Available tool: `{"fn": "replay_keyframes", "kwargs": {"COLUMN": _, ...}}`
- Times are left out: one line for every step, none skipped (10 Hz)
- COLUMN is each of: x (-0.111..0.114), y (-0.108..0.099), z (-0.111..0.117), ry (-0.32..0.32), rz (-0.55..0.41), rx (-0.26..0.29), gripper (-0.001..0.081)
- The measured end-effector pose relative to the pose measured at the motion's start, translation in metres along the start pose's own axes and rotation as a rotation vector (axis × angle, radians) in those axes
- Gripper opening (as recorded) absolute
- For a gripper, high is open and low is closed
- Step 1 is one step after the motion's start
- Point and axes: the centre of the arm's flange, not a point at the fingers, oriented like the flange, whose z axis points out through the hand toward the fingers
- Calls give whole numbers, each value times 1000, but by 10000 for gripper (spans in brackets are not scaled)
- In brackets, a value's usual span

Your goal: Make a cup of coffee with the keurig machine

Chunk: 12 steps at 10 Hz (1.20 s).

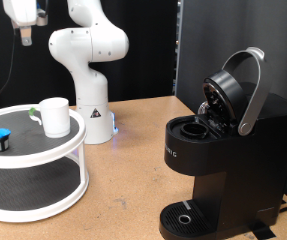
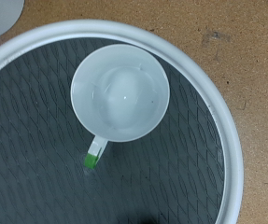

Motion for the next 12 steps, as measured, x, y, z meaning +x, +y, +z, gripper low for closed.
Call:
{"fn": "replay_keyframes", "kwargs": {"x": -7, "y": 5, "z": 4, "ry": 10, "rz": -7, "rx": -16, "gripper": 803}}
{"fn": "replay_keyframes", "kwargs": {"x": -15, "y": 11, "z": 9, "ry": 21, "rz": -1, "rx": -29, "gripper": 803}}
{"fn": "replay_keyframes", "kwargs": {"x": -23, "y": 19, "z": 14, "ry": 32, "rz": 19, "rx": -36, "gripper": 803}}
{"fn": "replay_keyframes", "kwargs": {"x": -31, "y": 28, "z": 19, "ry": 34, "rz": 40, "rx": -34, "gripper": 803}}
{"fn": "replay_keyframes", "kwargs": {"x": -36, "y": 37, "z": 23, "ry": 22, "rz": 57, "rx": -20, "gripper": 803}}
{"fn": "replay_keyframes", "kwargs": {"x": -39, "y": 47, "z": 26, "ry": 4, "rz": 58, "rx": -6, "gripper": 803}}
{"fn": "replay_keyframes", "kwargs": {"x": -40, "y": 57, "z": 30, "ry": -16, "rz": 54, "rx": 10, "gripper": 803}}
{"fn": "replay_keyframes", "kwargs": {"x": -38, "y": 67, "z": 33, "ry": -37, "rz": 52, "rx": 24, "gripper": 803}}
{"fn": "replay_keyframes", "kwargs": {"x": -36, "y": 74, "z": 36, "ry": -51, "rz": 46, "rx": 29, "gripper": 803}}
{"fn": "replay_keyframes", "kwargs": {"x": -33, "y": 80, "z": 39, "ry": -56, "rz": 33, "rx": 30, "gripper": 803}}
{"fn": "replay_keyframes", "kwargs": {"x": -30, "y": 83, "z": 41, "ry": -51, "rz": 27, "rx": 25, "gripper": 803}}
{"fn": "replay_keyframes", "kwargs": {"x": -29, "y": 83, "z": 42, "ry": -43, "rz": 15, "rx": 26, "gripper": 803}}
